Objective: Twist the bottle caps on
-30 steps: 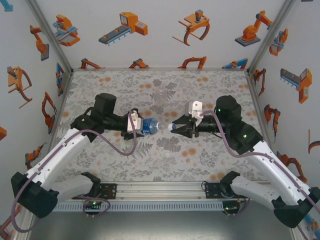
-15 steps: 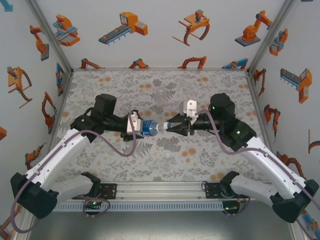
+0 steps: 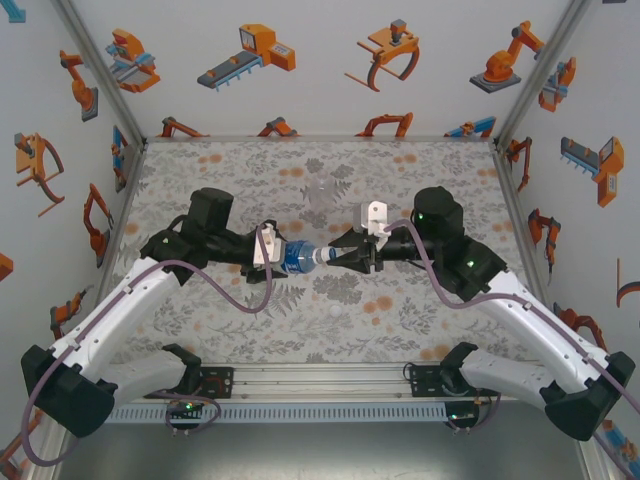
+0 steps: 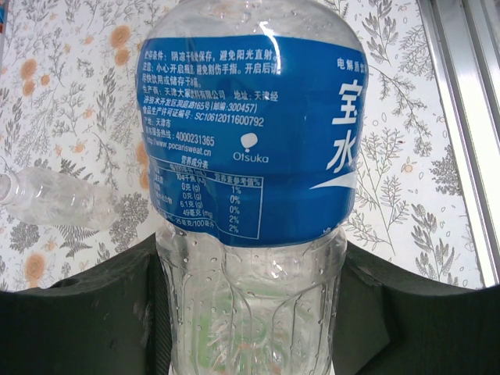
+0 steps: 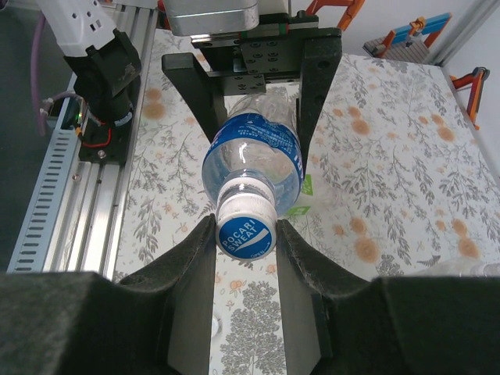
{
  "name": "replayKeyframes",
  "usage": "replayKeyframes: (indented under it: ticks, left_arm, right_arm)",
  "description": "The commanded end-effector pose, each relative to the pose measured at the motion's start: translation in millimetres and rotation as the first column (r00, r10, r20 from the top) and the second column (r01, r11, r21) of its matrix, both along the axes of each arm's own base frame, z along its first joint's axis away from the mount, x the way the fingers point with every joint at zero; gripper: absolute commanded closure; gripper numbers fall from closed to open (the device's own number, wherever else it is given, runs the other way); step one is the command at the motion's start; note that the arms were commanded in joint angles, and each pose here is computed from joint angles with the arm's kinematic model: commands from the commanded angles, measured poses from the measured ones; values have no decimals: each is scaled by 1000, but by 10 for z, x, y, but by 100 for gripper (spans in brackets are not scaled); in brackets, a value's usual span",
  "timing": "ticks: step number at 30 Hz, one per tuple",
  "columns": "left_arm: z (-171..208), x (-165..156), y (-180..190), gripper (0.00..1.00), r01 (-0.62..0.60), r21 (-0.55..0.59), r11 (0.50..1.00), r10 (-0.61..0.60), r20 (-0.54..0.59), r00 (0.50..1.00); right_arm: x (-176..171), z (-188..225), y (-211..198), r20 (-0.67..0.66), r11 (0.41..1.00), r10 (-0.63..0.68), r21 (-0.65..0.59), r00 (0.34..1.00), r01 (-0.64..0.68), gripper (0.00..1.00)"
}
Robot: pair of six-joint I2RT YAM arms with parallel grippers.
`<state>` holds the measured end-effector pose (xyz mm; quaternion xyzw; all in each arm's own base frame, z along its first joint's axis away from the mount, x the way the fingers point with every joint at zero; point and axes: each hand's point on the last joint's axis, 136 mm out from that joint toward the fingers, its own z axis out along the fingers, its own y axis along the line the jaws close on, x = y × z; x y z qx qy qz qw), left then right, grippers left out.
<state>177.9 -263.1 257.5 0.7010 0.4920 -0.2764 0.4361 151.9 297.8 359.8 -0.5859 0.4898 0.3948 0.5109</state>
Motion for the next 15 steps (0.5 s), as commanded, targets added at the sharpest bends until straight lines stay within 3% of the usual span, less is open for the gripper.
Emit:
replayKeyframes:
  ticks: [1,15]
  left_arm:
    - [70,-87,-12,100,32,-24,999,-32,-11,999]
    - [48,-69,-27,100,32,-18,999,-32,-21,999]
  right_arm:
    - [-23,-18,46,1,1000,26,6,1000,-26,100]
    - [-90,-136,51,-15,997,74,-30,997,-74,100]
